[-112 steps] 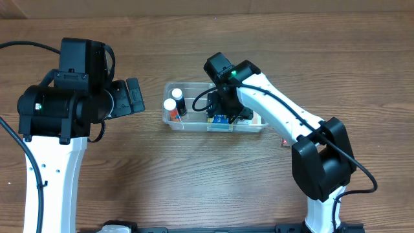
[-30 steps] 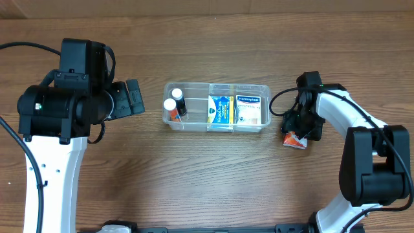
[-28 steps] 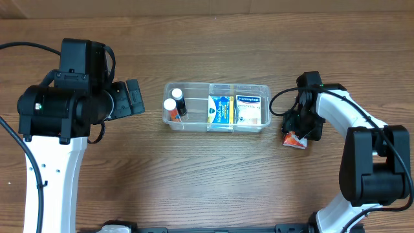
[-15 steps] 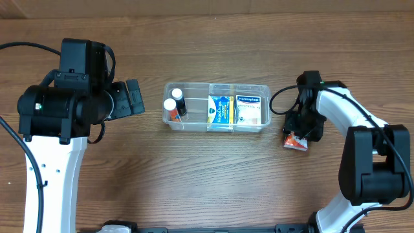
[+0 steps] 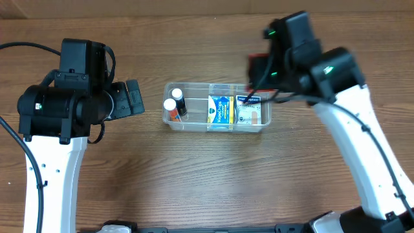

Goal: Pack container
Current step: 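Push the red box down into the container beside the bottles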

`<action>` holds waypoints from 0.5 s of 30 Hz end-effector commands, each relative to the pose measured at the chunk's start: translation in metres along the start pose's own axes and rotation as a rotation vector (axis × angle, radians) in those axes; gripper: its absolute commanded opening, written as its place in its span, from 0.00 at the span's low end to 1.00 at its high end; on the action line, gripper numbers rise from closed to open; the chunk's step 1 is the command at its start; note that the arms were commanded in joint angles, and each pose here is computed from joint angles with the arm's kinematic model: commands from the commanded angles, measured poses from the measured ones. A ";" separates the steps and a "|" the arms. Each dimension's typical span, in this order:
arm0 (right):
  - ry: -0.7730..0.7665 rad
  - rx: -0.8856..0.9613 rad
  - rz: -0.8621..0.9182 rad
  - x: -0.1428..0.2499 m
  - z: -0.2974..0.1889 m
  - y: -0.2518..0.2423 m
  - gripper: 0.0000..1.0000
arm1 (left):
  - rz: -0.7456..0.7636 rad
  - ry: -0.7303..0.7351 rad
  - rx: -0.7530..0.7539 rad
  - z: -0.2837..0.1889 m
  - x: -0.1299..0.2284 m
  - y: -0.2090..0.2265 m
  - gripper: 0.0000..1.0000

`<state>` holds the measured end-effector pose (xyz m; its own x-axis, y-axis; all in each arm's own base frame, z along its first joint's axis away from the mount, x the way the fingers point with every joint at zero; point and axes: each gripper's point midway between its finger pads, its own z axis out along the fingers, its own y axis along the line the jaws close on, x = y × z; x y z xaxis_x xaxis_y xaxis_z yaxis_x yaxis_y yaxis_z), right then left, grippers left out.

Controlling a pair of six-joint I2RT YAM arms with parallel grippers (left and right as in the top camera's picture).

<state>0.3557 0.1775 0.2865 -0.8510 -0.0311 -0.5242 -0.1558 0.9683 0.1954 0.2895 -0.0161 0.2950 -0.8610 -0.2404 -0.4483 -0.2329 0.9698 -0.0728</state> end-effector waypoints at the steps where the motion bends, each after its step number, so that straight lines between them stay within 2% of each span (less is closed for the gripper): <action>1: 0.040 -0.052 0.002 0.011 0.031 0.049 0.56 | 0.009 0.000 -0.016 0.001 -0.001 0.003 1.00; 7: 0.148 -0.052 -0.003 0.040 0.098 0.092 0.56 | 0.009 0.002 -0.017 0.001 0.000 0.004 1.00; 15: 0.304 -0.006 -0.006 0.080 0.171 0.098 0.56 | 0.010 0.003 -0.018 0.001 0.000 0.004 1.00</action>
<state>0.3595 0.3062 0.1368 -0.9507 -0.1154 -0.2877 -0.1751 0.9658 0.1914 0.2885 -0.0160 0.2945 -0.8631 -0.2398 -0.4445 -0.2329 0.9699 -0.0710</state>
